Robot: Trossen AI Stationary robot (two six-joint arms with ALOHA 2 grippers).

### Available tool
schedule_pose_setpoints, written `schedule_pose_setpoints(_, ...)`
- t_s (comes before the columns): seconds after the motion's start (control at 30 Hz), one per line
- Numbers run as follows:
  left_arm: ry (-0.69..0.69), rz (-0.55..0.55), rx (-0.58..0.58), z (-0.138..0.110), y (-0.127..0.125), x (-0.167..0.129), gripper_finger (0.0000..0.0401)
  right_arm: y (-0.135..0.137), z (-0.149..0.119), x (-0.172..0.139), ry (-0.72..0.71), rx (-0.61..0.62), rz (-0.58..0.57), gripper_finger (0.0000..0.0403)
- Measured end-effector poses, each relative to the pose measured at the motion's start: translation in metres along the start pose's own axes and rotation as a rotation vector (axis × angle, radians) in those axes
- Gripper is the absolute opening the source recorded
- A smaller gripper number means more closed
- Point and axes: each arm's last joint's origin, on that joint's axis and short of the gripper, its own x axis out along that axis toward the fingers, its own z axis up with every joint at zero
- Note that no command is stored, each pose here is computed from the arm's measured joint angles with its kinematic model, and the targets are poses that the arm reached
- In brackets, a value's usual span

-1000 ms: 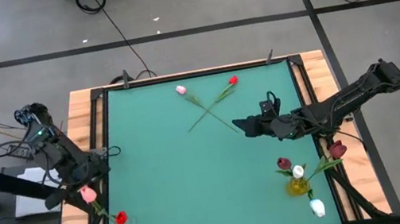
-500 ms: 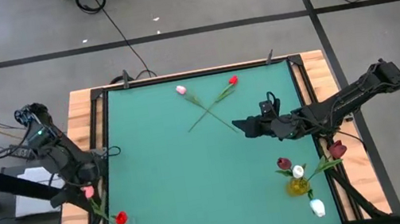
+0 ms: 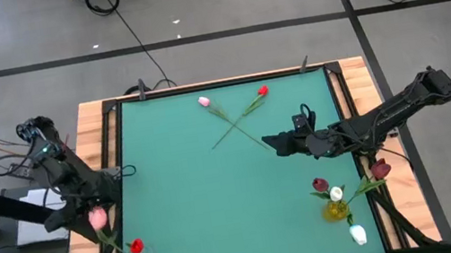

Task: Sort flowers into vase by color
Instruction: Put the right pink tulip into the transparent flower vase

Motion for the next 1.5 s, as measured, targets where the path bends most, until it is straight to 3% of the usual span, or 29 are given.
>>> schedule_pose_setpoints(0.1, -0.004, 0.041, 0.025, -0.001, 0.003, 0.001, 0.0188, 0.0, 0.0, 0.0, 0.0, -0.008, 0.0, 0.0168)
schedule_pose_setpoints(0.3, 0.029, 0.25, 0.041, -0.005, 0.019, 0.009, 0.0188, 0.0, 0.0, 0.0, 0.0, -0.017, 0.001, 0.0172)
schedule_pose_setpoints(0.53, 0.024, 0.234, -0.005, 0.001, 0.012, 0.018, 0.0187, 0.0, -0.001, 0.0, 0.004, -0.017, 0.003, 0.0172)
schedule_pose_setpoints(0.7, 0.184, 0.259, 0.049, -0.001, 0.01, 0.032, 0.0184, 0.0, -0.001, 0.0, 0.005, -0.017, 0.003, 0.0172)
schedule_pose_setpoints(0.8, 0.217, 0.215, 0.1, -0.001, 0.007, 0.042, 0.0188, 0.0, -0.001, 0.0, 0.013, -0.017, 0.005, 0.0172)
schedule_pose_setpoints(0.97, 0.11, 0.022, 0.217, 0.009, -0.011, 0.048, 0.0204, 0.0, -0.001, 0.0, 0.02, -0.024, 0.007, 0.0176)
schedule_pose_setpoints(1.07, 0.083, -0.016, 0.269, 0.011, -0.015, 0.044, 0.0207, 0.0, -0.001, 0.0, 0.029, -0.031, 0.01, 0.0182)
schedule_pose_setpoints(1.13, 0.105, 0.016, 0.259, 0.009, -0.013, 0.042, 0.0207, 0.001, -0.002, -0.001, 0.03, -0.037, 0.01, 0.0187)
schedule_pose_setpoints(1.3, 0.211, 0.234, 0.191, -0.001, 0.008, 0.045, 0.0191, 0.002, -0.001, -0.001, 0.029, -0.044, 0.022, 0.0201)
schedule_pose_setpoints(1.43, 0.153, 0.214, 0.045, 0.006, 0.0, 0.048, 0.0175, 0.012, 0.001, -0.002, 0.023, -0.027, 0.117, 0.0206)
schedule_pose_setpoints(1.5, 0.137, 0.235, 0.025, 0.01, -0.003, 0.043, 0.0167, 0.016, 0.002, -0.002, 0.012, -0.038, 0.15, 0.0206)
